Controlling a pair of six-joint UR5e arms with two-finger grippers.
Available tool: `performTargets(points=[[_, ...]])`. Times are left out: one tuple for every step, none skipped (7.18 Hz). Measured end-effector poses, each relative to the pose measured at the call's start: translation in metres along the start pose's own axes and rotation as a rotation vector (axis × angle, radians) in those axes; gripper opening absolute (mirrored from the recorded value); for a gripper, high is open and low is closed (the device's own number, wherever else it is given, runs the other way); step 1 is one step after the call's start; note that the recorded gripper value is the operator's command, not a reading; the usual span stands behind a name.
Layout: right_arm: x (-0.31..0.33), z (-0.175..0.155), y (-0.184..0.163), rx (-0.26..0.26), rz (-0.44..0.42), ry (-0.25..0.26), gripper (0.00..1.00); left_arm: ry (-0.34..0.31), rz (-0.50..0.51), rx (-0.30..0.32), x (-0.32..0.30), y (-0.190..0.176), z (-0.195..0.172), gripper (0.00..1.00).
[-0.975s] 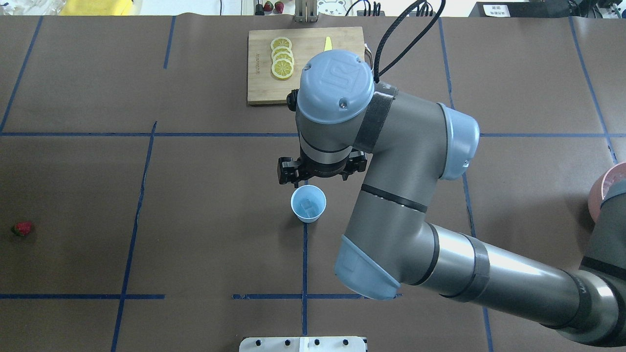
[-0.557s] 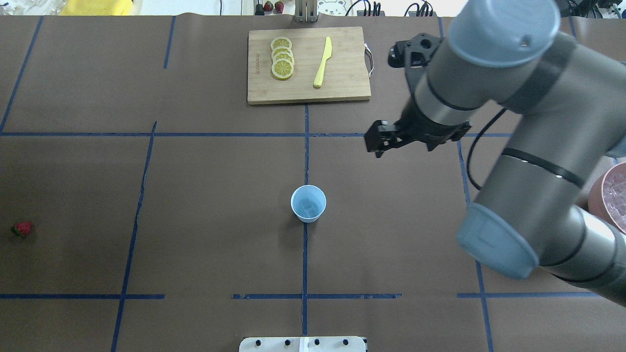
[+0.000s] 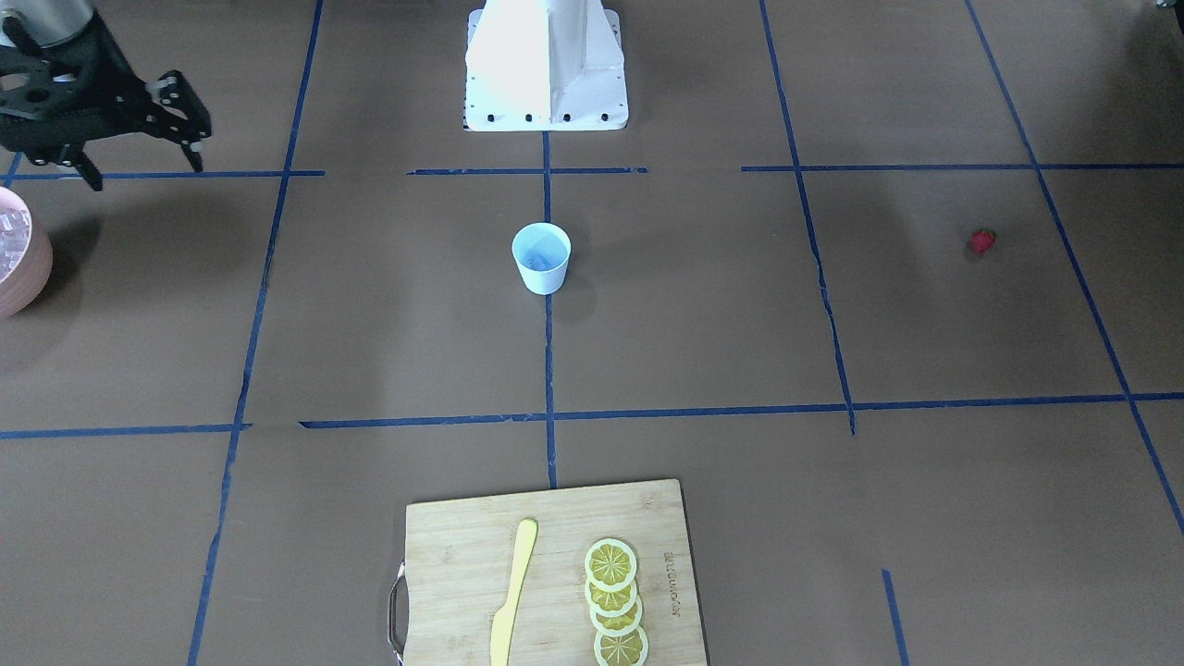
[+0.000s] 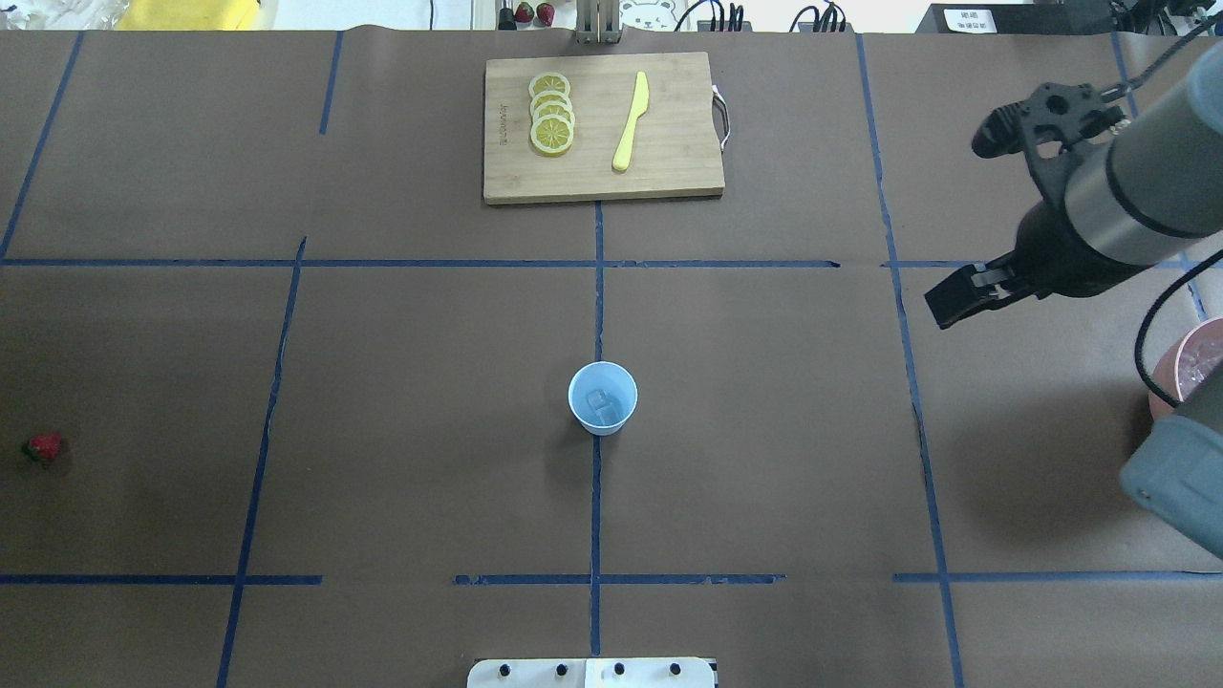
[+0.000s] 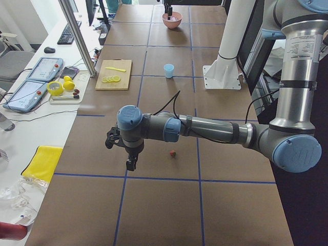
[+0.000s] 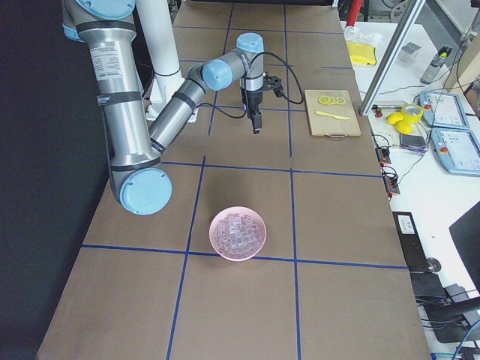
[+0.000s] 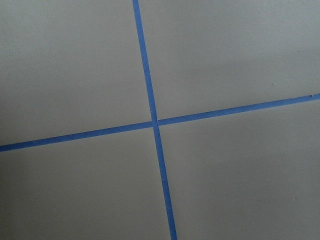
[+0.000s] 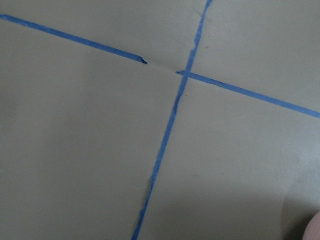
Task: Put ice and strawberries in cup
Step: 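Move the right gripper back over the pink ice bowl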
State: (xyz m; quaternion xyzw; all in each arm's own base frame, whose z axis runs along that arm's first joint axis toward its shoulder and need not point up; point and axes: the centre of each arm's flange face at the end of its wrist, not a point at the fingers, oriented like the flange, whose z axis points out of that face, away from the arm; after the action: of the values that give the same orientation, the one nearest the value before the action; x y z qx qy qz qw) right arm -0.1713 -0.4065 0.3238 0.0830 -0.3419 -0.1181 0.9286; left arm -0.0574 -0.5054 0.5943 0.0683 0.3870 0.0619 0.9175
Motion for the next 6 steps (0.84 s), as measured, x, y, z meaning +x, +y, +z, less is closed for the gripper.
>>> performTargets(points=[[0.050, 0.011, 0.022, -0.003, 0.002, -0.020, 0.99, 0.001, 0.000, 0.000, 0.000, 0.000, 0.000, 1.00], [0.095, 0.031, 0.046, -0.003, 0.009, -0.041, 0.99, 0.001, 0.000, 0.000, 0.000, 0.000, 0.000, 1.00], [0.135, 0.061, 0.069, 0.007, 0.013, -0.063, 0.99, 0.001, 0.000, 0.000, 0.000, 0.000, 0.000, 1.00], [0.174, 0.090, 0.089, 0.019, 0.026, -0.089, 0.99, 0.001, 0.002, 0.001, 0.001, 0.000, 0.000, 1.00], [0.202, 0.107, 0.102, 0.021, 0.050, -0.103, 0.99, 0.001, 0.002, 0.001, 0.001, 0.000, 0.000, 1.00], [0.221, 0.118, 0.110, 0.014, 0.076, -0.102, 0.99, 0.001, 0.003, 0.001, 0.001, 0.000, 0.000, 1.00]])
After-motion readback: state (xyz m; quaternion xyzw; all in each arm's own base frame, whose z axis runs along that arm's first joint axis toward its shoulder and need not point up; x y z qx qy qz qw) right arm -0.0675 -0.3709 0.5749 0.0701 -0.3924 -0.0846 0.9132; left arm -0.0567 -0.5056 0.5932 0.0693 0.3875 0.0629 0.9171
